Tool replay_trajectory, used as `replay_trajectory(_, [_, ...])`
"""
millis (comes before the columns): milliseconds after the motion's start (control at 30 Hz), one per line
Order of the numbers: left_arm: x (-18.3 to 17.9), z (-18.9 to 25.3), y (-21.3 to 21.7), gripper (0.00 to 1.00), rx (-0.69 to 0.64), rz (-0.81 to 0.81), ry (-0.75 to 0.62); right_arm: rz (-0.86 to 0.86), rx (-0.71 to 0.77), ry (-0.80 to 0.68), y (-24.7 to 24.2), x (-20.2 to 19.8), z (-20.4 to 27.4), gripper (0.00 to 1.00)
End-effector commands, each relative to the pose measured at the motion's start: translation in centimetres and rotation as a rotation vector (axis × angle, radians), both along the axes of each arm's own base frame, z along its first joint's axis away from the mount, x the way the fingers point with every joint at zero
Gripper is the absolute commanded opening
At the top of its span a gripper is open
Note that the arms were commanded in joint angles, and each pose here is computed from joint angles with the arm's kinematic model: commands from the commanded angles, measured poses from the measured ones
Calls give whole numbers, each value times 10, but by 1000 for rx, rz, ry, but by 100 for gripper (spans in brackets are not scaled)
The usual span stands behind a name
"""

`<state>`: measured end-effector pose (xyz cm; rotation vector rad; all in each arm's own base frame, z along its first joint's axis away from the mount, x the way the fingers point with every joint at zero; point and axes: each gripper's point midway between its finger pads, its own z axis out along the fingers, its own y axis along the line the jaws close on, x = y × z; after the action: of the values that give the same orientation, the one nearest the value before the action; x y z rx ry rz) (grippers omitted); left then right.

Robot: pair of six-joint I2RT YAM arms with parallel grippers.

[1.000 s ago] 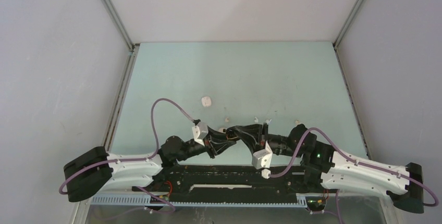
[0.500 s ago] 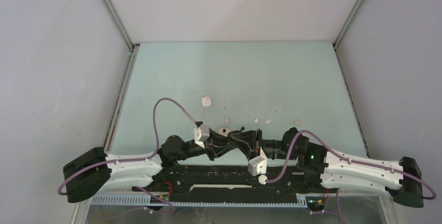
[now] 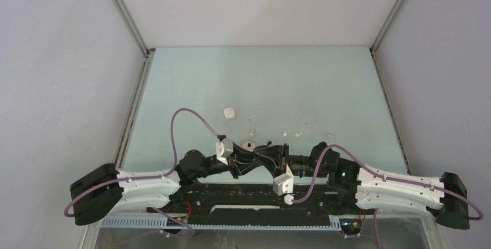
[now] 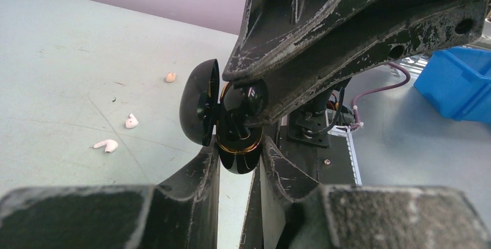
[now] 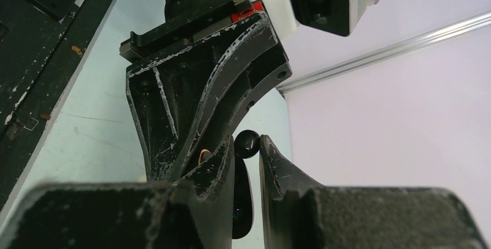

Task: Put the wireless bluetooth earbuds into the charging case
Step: Place the earbud in the charging case.

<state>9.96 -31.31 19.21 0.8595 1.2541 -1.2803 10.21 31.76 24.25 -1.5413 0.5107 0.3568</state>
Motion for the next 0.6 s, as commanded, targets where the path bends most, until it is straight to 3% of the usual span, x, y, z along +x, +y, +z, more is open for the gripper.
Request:
replay_trajectory(0, [-1, 27, -2, 0, -67, -9, -62, -3, 37, -30, 1, 0, 11, 0])
replay_trajectory(567, [0, 25, 2, 0, -70, 10, -65, -1, -25, -61, 2, 2, -4, 0])
